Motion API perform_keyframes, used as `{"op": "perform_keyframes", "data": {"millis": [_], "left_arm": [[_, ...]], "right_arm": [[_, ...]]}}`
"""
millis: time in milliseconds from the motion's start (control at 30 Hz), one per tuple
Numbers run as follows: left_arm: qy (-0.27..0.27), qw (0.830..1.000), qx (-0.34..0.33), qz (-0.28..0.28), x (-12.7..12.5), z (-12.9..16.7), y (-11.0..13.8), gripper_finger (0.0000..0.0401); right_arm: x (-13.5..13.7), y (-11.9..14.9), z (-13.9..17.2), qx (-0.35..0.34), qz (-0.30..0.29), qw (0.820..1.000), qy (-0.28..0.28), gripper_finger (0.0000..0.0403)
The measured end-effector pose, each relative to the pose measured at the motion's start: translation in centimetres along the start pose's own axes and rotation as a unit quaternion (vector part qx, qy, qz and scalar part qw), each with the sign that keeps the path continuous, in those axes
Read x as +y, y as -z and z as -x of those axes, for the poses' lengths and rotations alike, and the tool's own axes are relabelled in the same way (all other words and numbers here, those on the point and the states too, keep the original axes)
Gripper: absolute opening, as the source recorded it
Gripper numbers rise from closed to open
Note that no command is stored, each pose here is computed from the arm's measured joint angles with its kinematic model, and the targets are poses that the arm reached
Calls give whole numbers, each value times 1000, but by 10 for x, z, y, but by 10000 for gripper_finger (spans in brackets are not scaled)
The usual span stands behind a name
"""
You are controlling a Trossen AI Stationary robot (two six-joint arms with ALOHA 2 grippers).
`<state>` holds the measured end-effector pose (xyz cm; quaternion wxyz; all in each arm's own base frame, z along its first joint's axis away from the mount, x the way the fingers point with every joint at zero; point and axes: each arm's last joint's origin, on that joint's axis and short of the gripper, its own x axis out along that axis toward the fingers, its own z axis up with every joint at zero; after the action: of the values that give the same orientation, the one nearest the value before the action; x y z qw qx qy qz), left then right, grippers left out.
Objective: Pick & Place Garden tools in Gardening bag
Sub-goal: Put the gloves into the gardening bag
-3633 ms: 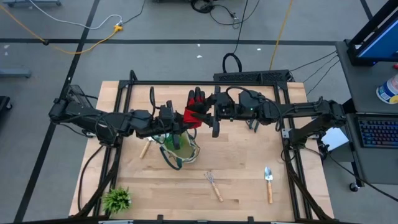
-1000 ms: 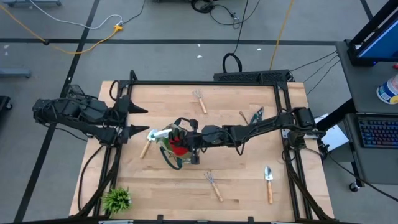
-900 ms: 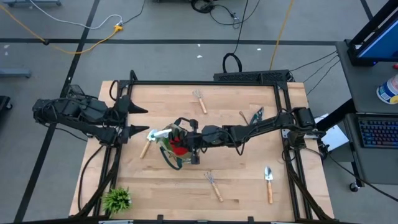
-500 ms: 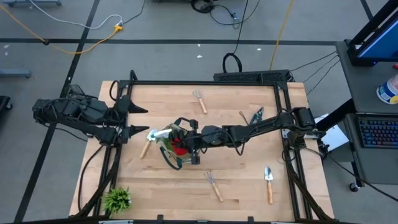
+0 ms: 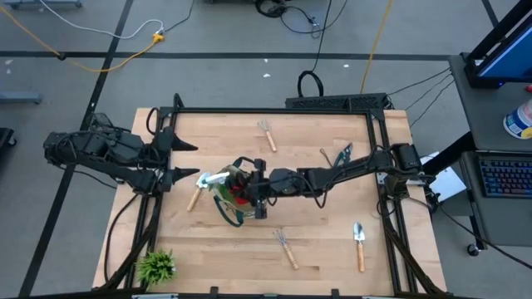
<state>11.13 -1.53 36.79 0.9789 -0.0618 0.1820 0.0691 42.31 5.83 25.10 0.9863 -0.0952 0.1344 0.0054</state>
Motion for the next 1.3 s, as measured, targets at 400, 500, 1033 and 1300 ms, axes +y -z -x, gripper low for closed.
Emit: {"op": "perform_keyframes", "data": {"millis": [400, 500, 1033, 1300], "left_arm": [[0, 1000, 0, 0, 0, 0, 0, 347], [0, 1000, 0, 0, 0, 0, 0, 347], [0, 1000, 0, 0, 0, 0, 0, 347], [0, 1000, 0, -4, 0, 0, 0, 347]], "right_arm": [[5, -1, 1, -1, 1, 1000, -6, 223], [5, -1, 1, -1, 1, 1000, -6, 238], [2, -1, 1, 1, -7, 999, 35, 302], [8, -3, 2, -6, -14, 1000, 26, 299]]}}
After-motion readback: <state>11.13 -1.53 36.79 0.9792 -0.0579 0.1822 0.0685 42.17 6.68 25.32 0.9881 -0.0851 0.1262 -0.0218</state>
